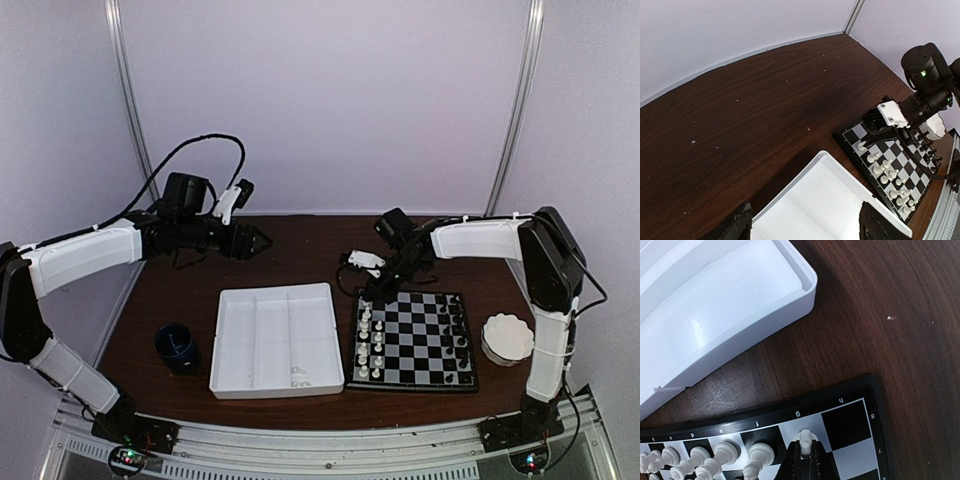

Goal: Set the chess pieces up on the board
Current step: Place the knight on b1.

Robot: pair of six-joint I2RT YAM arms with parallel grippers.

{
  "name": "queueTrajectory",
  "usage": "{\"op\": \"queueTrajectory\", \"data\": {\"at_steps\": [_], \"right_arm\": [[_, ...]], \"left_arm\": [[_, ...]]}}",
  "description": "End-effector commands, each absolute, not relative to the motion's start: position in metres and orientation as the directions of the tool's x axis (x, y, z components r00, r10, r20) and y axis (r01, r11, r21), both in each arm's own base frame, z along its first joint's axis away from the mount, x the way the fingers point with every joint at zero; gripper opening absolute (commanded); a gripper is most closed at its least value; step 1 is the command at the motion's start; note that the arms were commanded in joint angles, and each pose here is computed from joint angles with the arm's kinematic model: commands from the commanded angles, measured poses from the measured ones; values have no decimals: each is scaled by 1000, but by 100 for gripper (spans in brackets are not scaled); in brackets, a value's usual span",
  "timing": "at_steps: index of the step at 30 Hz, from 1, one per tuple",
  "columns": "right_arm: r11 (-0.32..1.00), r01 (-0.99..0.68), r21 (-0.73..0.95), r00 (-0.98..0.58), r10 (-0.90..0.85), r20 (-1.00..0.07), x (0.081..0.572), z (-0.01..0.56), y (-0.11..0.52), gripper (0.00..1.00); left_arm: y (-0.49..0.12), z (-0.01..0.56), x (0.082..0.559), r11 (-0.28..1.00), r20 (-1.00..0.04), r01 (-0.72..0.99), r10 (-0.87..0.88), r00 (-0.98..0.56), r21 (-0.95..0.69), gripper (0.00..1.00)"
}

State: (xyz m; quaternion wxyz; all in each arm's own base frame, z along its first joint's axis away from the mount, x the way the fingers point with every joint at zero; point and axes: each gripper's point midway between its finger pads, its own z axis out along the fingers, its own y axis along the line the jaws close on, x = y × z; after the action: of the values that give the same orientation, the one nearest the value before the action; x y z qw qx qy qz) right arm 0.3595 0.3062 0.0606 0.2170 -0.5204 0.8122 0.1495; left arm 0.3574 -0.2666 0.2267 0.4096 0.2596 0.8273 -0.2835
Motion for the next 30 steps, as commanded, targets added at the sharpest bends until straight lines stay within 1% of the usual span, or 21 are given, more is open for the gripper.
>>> {"op": "queueTrajectory", "data": {"at_steps": [1, 6, 9, 16, 20, 21, 24, 27, 30], "right_arm": [[409, -912, 11, -359, -786, -503, 360, 54, 308, 3], [410, -912, 18, -365, -790, -493, 358, 50, 306, 8], [414, -910, 20, -369, -788, -493, 358, 52, 306, 13], [423, -906, 12, -370, -776, -511, 359, 63, 306, 16], [434, -901, 8, -373, -765, -525, 358, 79, 305, 19], [435, -900, 4, -371, -762, -531, 357, 86, 305, 19], [443, -897, -18, -359, -750, -556, 354, 117, 298, 21], [457, -888, -54, -340, -731, -592, 348, 150, 286, 25], [447, -892, -71, -310, -718, -623, 334, 174, 276, 29]], "left_arm": [[-269, 244, 363, 689, -857, 679, 165, -488, -254, 73], [-270, 243, 363, 686, -855, 680, 167, -492, -257, 73], [-270, 243, 363, 684, -855, 682, 168, -491, -258, 73], [-271, 242, 363, 680, -853, 685, 169, -494, -262, 73], [-270, 240, 364, 689, -848, 678, 178, -500, -256, 73], [-268, 236, 365, 703, -841, 666, 184, -509, -249, 71], [-264, 230, 363, 740, -798, 616, 186, -573, -270, 65], [-271, 225, 347, 785, -732, 579, 259, -630, -220, 64], [-281, 213, 316, 794, -648, 562, 305, -698, -231, 63]]}}
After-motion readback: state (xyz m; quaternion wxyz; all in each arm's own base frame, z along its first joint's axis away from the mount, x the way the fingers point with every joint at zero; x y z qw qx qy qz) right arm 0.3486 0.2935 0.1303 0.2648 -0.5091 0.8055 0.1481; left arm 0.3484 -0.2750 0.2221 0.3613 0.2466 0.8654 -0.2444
